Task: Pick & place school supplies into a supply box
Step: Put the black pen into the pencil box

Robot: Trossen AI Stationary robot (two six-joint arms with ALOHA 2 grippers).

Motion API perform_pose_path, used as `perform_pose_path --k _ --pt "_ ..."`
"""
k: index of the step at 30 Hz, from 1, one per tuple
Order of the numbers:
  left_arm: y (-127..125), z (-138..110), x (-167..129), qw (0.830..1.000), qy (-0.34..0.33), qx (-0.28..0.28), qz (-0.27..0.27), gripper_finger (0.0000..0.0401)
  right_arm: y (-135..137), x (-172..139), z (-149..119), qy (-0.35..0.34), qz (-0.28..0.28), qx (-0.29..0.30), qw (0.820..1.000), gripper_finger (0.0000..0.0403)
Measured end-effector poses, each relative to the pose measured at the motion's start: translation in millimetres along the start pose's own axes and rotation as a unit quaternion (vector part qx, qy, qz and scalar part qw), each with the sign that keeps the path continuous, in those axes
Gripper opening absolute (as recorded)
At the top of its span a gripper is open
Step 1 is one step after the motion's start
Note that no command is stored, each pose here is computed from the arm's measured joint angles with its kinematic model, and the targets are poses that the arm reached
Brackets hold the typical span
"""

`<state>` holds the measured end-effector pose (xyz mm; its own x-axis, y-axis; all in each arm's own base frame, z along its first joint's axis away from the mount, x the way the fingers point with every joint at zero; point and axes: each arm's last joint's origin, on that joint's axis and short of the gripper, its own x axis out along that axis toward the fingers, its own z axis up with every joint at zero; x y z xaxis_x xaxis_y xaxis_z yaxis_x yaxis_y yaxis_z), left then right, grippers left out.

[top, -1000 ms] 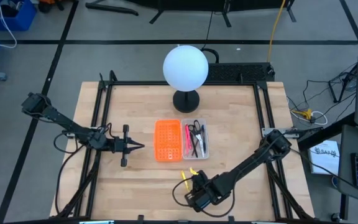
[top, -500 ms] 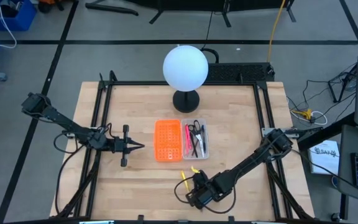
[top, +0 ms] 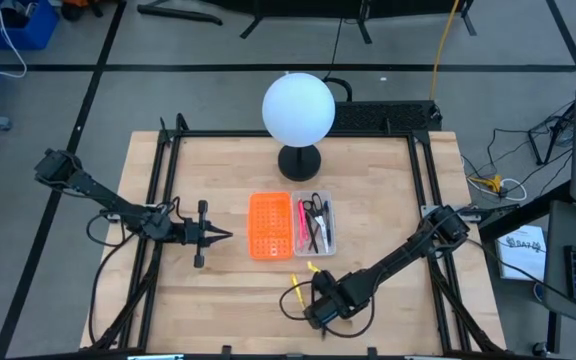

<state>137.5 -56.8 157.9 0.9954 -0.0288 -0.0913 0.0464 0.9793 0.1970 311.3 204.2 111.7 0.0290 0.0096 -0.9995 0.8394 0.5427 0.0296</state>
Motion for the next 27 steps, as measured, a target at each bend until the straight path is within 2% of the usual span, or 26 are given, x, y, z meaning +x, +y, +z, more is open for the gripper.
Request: perform_pose_path --k 8,12,16,22,27 --pt "0 -1 0 1.000 0.003 0.000 0.000 0.0021 -7 0 -1 0.024 -0.033 -0.132 0.990 0.0093" --pt "0 -1 0 1.000 0.005 -0.013 -0.001 0.0021 -8 0 -1 0.027 -0.038 -0.168 0.985 0.0088" --pt "0 -1 0 1.000 0.006 -0.024 -0.002 0.0021 -9 2 -2 0.027 -0.036 -0.183 0.982 0.0088" --pt "0 -2 0 1.000 0.007 -0.019 -0.002 0.0021 -13 8 -1 0.019 -0.028 -0.173 0.984 0.0089" --pt "0 -3 0 1.000 0.013 -0.014 -0.003 0.0021 -14 -6 2 0.002 -0.007 -0.162 0.987 0.0114"
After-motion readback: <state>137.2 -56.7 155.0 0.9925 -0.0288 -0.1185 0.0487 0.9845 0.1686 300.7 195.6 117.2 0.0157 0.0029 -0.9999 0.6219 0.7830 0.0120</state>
